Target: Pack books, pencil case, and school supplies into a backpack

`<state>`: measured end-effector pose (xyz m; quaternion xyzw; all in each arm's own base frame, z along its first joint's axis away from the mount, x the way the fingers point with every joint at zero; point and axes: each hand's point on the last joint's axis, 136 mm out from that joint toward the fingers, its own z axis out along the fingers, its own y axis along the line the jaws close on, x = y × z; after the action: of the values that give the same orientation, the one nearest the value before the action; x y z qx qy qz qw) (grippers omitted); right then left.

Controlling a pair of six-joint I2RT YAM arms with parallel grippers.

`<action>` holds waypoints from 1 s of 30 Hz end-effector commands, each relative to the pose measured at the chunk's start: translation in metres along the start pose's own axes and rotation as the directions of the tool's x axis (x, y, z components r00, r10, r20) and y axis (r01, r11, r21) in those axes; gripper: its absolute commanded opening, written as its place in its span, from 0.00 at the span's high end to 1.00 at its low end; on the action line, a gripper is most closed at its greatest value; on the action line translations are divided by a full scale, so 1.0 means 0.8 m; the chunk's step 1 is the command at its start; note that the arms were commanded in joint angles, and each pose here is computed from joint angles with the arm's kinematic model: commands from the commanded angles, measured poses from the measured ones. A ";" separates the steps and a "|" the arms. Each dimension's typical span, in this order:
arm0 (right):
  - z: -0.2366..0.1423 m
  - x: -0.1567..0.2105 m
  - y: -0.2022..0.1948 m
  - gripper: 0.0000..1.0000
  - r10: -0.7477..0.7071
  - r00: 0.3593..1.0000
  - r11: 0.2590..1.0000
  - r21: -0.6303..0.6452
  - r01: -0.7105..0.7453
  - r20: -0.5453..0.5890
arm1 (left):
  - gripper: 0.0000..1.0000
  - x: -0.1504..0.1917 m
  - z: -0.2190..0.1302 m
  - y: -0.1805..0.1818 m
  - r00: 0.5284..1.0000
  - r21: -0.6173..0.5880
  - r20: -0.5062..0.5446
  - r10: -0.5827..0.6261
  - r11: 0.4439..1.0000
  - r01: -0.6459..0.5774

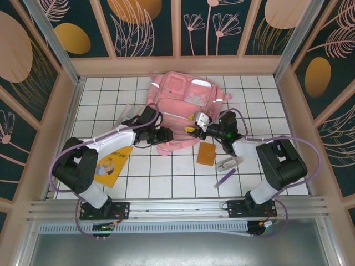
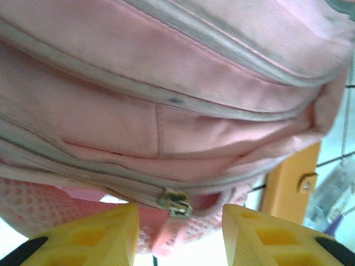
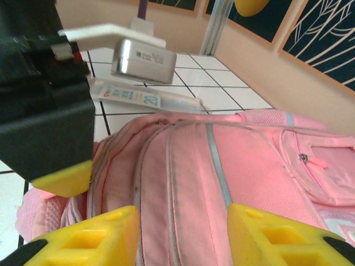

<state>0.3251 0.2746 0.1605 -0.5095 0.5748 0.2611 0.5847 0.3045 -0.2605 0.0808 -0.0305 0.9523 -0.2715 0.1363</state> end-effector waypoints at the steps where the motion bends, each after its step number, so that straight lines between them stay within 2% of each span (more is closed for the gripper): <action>1: 0.001 -0.023 -0.001 0.55 -0.059 0.997 0.998 -0.008 0.059 0.041 | 0.57 0.006 0.004 0.019 0.999 -0.094 -0.030 0.028 0.995 -0.031; 4: 0.005 -0.013 0.007 0.55 -0.094 0.996 0.994 -0.057 0.094 0.007 | 0.57 0.010 0.009 0.008 0.998 -0.046 -0.046 0.033 0.998 -0.035; 8: 0.016 0.010 0.031 0.53 -0.138 0.988 0.971 -0.206 0.121 -0.068 | 0.63 0.016 0.016 0.004 0.997 -0.016 -0.068 0.040 0.999 -0.041; 11: 0.024 0.025 0.050 0.50 -0.170 0.979 0.945 -0.298 0.131 -0.110 | 0.73 0.021 0.019 0.000 0.995 0.021 -0.078 0.054 0.998 -0.053; 15: 0.036 0.031 0.070 0.49 -0.131 0.984 0.923 -0.377 0.075 -0.124 | 0.86 0.025 0.016 -0.009 0.993 0.073 -0.077 0.093 0.994 -0.087; 19: 0.052 0.045 0.090 0.49 -0.126 0.978 0.906 -0.421 0.044 -0.169 | 1.00 0.020 0.008 -0.016 0.989 0.099 -0.049 0.137 0.986 -0.132; 24: 0.067 0.069 0.099 0.50 -0.144 0.958 0.909 -0.416 0.028 -0.250 | 1.00 0.024 -0.001 -0.018 0.985 0.156 -0.034 0.171 0.974 -0.164; 28: 0.065 0.090 0.096 0.58 -0.175 0.934 0.914 -0.403 0.037 -0.311 | 1.00 0.018 -0.014 -0.016 0.980 0.197 0.000 0.200 0.961 -0.196; 30: 0.062 0.101 0.091 0.71 -0.205 0.915 0.921 -0.384 0.061 -0.347 | 1.00 0.015 -0.025 -0.020 0.968 0.239 0.031 0.248 0.939 -0.248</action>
<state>0.2851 0.3313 0.0686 -0.6805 0.5602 0.2692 0.3882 0.2889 -0.2625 0.0784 0.0558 0.9331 -0.3254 0.1425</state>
